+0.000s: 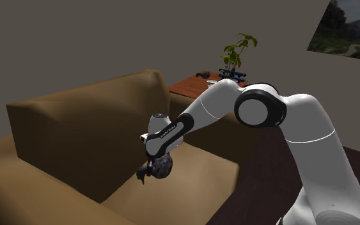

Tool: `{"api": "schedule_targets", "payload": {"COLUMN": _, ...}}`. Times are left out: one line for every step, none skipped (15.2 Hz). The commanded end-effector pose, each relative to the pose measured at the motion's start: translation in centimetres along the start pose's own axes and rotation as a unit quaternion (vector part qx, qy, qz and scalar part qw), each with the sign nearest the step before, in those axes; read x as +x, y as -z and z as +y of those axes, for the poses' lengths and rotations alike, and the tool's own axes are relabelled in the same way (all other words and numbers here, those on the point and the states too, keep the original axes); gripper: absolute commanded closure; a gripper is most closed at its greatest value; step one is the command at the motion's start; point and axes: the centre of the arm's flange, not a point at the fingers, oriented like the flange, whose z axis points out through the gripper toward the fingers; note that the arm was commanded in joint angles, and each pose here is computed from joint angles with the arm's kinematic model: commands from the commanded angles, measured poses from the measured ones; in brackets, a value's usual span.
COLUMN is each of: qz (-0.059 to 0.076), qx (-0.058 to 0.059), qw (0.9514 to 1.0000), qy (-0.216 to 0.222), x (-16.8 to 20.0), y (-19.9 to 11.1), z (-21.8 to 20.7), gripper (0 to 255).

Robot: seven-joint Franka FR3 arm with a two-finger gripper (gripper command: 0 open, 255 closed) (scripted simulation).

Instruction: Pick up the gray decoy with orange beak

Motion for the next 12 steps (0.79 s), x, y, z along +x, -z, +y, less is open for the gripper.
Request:
{"api": "schedule_targets", "payload": {"qz": 0.0, "qx": 0.0, "qw": 1.0, "qy": -0.001, "x": 0.0, "y": 0.0, "z": 0.0, "gripper": 255}}
{"api": "schedule_targets", "payload": {"qz": 0.0, "qx": 0.0, "qw": 1.0, "qy": -0.001, "x": -0.1, "y": 0.0, "z": 0.0, "gripper": 255}}
{"api": "schedule_targets", "payload": {"qz": 0.0, "qx": 0.0, "qw": 1.0, "qy": -0.001, "x": 0.0, "y": 0.5, "z": 0.0, "gripper": 255}}
{"api": "schedule_targets", "payload": {"qz": 0.0, "qx": 0.0, "qw": 1.0, "qy": -0.001, "x": 0.0, "y": 1.0, "z": -0.1, "gripper": 255}}
{"api": "schedule_targets", "payload": {"qz": 0.0, "qx": 0.0, "qw": 1.0, "qy": -0.001, "x": 0.1, "y": 1.6, "z": -0.1, "gripper": 255}}
{"api": "schedule_targets", "payload": {"qz": 0.0, "qx": 0.0, "qw": 1.0, "qy": -0.001, "x": 0.1, "y": 2.1, "z": -0.2, "gripper": 255}}
{"api": "schedule_targets", "payload": {"qz": 0.0, "qx": 0.0, "qw": 1.0, "qy": -0.001, "x": 0.2, "y": 2.6, "z": -0.2, "gripper": 255}}
{"api": "schedule_targets", "payload": {"qz": 0.0, "qx": 0.0, "qw": 1.0, "qy": -0.001, "x": 0.2, "y": 3.1, "z": -0.2, "gripper": 255}}
{"api": "schedule_targets", "payload": {"qz": 0.0, "qx": 0.0, "qw": 1.0, "qy": -0.001, "x": 0.3, "y": 3.7, "z": -0.3, "gripper": 255}}
{"api": "schedule_targets", "payload": {"qz": 0.0, "qx": 0.0, "qw": 1.0, "qy": -0.001, "x": 0.3, "y": 4.2, "z": -0.3, "gripper": 255}}
{"api": "schedule_targets", "payload": {"qz": 0.0, "qx": 0.0, "qw": 1.0, "qy": -0.001, "x": 0.3, "y": 4.7, "z": -0.3, "gripper": 255}}
{"api": "schedule_targets", "payload": {"qz": 0.0, "qx": 0.0, "qw": 1.0, "qy": -0.001, "x": 0.4, "y": 5.2, "z": -0.4, "gripper": 255}}
